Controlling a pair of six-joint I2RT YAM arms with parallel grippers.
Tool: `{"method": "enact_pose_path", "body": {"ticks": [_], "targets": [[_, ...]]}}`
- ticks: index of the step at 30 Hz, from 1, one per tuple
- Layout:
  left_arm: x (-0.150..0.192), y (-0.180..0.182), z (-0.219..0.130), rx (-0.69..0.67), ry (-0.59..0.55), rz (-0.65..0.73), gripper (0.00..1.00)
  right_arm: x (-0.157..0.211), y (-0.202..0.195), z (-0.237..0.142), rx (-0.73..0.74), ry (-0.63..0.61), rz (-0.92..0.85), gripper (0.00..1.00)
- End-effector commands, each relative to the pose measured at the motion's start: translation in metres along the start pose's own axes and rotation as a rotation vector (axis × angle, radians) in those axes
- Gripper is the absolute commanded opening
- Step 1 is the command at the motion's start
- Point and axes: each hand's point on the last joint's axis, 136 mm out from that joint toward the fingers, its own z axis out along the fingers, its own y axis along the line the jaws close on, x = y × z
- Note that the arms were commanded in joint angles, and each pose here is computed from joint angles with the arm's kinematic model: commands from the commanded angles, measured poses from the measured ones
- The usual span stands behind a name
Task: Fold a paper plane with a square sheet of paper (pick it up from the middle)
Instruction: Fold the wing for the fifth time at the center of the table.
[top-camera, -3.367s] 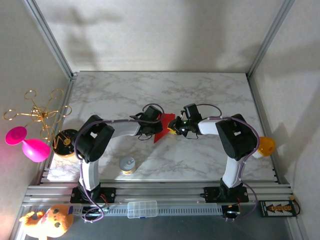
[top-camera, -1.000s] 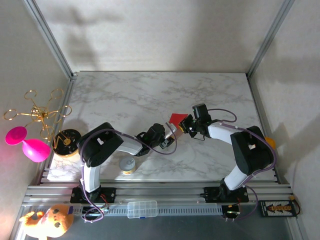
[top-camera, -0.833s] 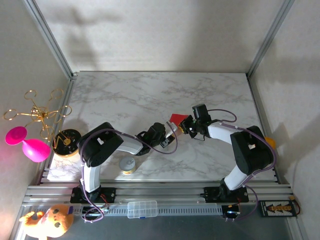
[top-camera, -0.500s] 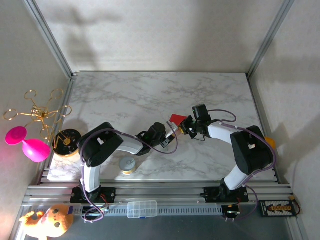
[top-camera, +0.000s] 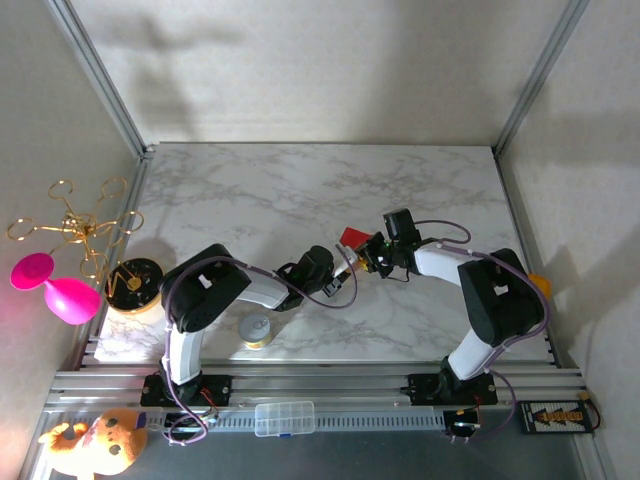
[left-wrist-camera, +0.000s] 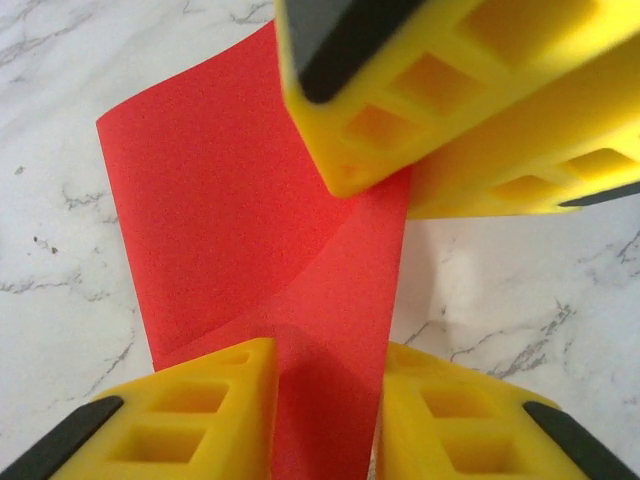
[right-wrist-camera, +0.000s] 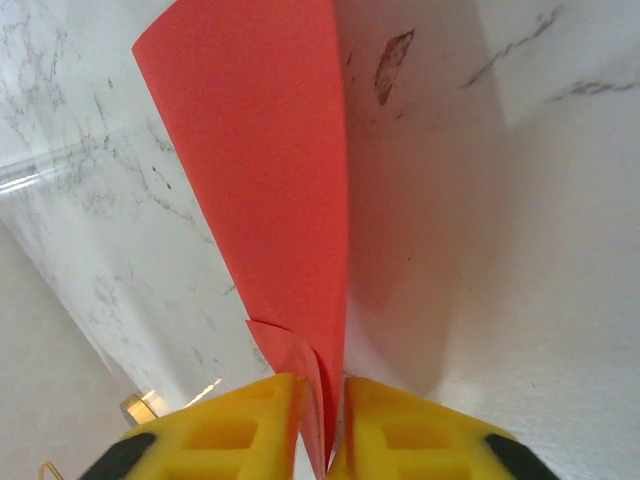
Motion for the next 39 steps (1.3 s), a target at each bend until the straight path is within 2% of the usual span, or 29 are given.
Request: {"method": "enact_pose_path", "body": {"ticks": [1,8,17,24,31,39], "targets": [[-0.002,-0.006,0.003,0.022,0.004,-0.007,0.27,-0.003,0.002,-0.001,0.015,0.003,0.015,0.26],[0.002,-0.004,0.003,0.026,0.009,-0.044,0.23,-0.009,0.005,-0.006,0.022,-0.029,0.004,0.44],[0.006,-0.001,0.0,0.029,0.011,-0.09,0.17,-0.021,0.0,-0.022,0.021,-0.079,0.003,0.51],[0.01,-0.001,-0.001,0.054,0.019,-0.138,0.12,-0.037,-0.004,-0.042,0.014,-0.162,0.003,0.62],[0.003,0.002,-0.005,0.121,0.016,-0.245,0.09,-0.045,-0.005,-0.056,-0.008,-0.215,-0.003,0.64],[-0.003,0.009,-0.008,0.177,0.012,-0.378,0.08,-0.042,-0.008,-0.053,-0.014,-0.201,-0.007,0.64]]}}
